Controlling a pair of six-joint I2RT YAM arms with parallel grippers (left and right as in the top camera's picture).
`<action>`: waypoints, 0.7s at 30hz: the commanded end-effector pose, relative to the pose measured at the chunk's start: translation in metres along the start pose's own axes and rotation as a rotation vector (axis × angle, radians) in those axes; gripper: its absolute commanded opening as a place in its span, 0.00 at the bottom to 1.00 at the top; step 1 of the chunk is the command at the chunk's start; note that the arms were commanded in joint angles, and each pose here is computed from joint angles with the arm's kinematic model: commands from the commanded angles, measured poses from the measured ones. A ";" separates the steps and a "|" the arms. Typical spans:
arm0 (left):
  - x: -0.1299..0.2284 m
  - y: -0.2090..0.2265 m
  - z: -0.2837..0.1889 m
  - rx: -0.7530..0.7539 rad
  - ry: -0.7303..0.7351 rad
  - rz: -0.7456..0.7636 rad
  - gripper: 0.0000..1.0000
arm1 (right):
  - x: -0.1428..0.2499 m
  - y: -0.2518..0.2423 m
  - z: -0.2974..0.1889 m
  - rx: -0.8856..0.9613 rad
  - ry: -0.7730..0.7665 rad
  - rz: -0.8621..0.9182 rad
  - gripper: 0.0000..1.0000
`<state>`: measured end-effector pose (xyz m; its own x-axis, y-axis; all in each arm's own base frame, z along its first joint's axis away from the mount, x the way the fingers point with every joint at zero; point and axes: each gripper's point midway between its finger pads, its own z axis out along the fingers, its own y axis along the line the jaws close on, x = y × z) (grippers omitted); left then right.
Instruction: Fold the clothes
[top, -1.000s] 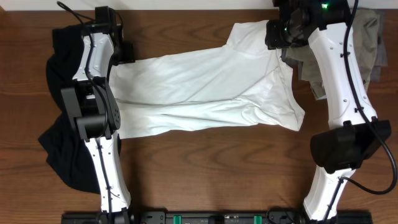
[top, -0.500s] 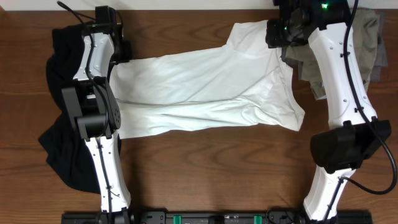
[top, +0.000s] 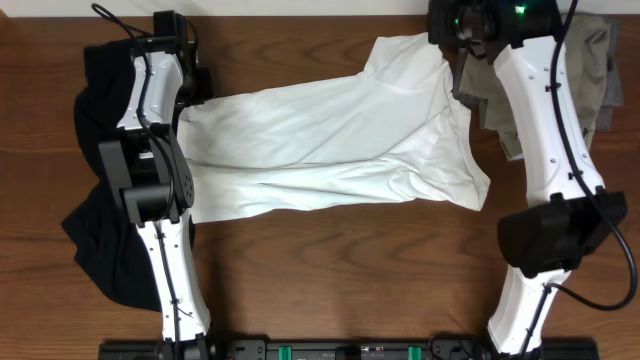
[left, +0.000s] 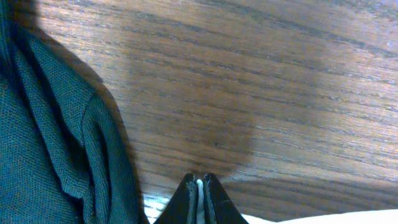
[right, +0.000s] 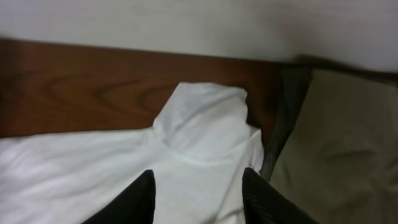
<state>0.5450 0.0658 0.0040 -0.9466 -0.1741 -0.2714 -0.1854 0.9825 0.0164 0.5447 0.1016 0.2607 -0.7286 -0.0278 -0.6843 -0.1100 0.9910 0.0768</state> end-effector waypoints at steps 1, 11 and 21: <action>-0.009 0.004 -0.021 -0.010 -0.037 -0.022 0.06 | 0.014 -0.007 0.044 0.047 0.045 0.002 0.50; -0.006 0.004 -0.021 -0.011 -0.024 -0.021 0.06 | 0.035 -0.036 0.132 0.111 0.054 0.044 0.54; -0.006 0.004 -0.021 -0.011 -0.023 -0.021 0.06 | 0.046 -0.074 0.165 0.121 0.055 0.128 0.48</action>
<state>0.5412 0.0653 0.0041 -0.9505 -0.1749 -0.2570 -0.1854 0.9825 0.0171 0.6283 0.0582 0.1218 -0.7520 0.0625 -0.6562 0.0385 0.9980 0.0509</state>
